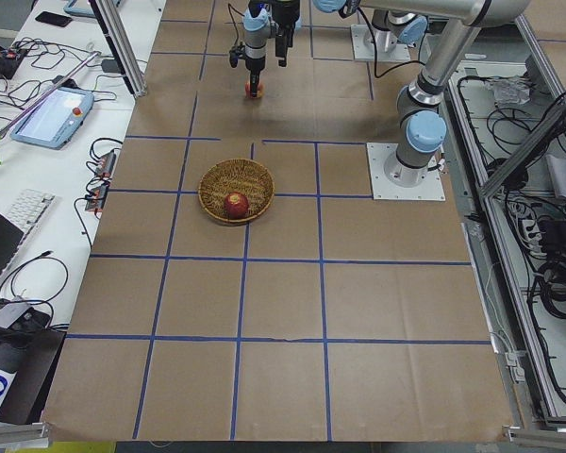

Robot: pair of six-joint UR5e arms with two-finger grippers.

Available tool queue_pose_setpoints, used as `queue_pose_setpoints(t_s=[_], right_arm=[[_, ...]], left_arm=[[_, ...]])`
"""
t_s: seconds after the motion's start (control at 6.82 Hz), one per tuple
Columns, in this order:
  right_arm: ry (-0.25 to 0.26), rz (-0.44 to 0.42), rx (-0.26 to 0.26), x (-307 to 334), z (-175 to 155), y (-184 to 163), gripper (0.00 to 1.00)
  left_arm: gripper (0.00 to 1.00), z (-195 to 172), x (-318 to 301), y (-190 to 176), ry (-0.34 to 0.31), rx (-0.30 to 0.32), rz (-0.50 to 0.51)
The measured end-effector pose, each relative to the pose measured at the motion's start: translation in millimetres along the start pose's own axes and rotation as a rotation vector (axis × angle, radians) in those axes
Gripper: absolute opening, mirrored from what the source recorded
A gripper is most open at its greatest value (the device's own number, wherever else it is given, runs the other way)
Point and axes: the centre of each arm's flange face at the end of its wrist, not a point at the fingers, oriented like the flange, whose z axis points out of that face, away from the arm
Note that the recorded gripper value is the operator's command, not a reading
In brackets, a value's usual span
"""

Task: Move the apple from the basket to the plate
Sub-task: 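Close the right gripper on the apple at the table center, then lift the apple with the right gripper and carry it to the white plate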

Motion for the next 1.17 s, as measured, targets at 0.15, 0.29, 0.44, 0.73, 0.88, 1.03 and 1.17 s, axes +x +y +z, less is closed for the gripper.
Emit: queue_pose_setpoints(t_s=[0.15,0.29,0.44,0.73,0.88,1.03,1.17], right_arm=[[-0.004,0.005,0.01,1.6,-5.7,-3.6,0.52],[-0.011,0.014,0.029,5.8,-18.6,-10.1,0.52],[-0.017,0.03,0.046,14.8,-39.8,-17.4,0.52],[-0.008,0.062,0.037,67.3,-98.2,-30.1,0.52],[0.008,0.06,0.009,115.9,-126.6,-37.9,0.52],[0.02,0.042,-0.016,170.0,-149.7,-43.0,0.52],[0.027,0.016,-0.031,220.5,-164.0,-44.9,0.52]], left_arm=[[0.99,-1.3,-0.3,-0.2,-0.001,0.002,-0.001],[0.99,-3.1,-1.1,-0.7,-0.002,0.006,-0.001],[0.99,-4.6,-1.6,-1.2,-0.003,0.009,0.001],[0.99,-5.6,-2.3,-1.8,-0.003,0.011,0.0],[0.99,-4.3,-2.1,-1.9,-0.002,0.009,0.001],[0.99,-2.8,-2.3,-2.1,-0.001,0.007,0.002],[0.99,-2.9,-3.8,-2.4,-0.002,0.007,0.001]])
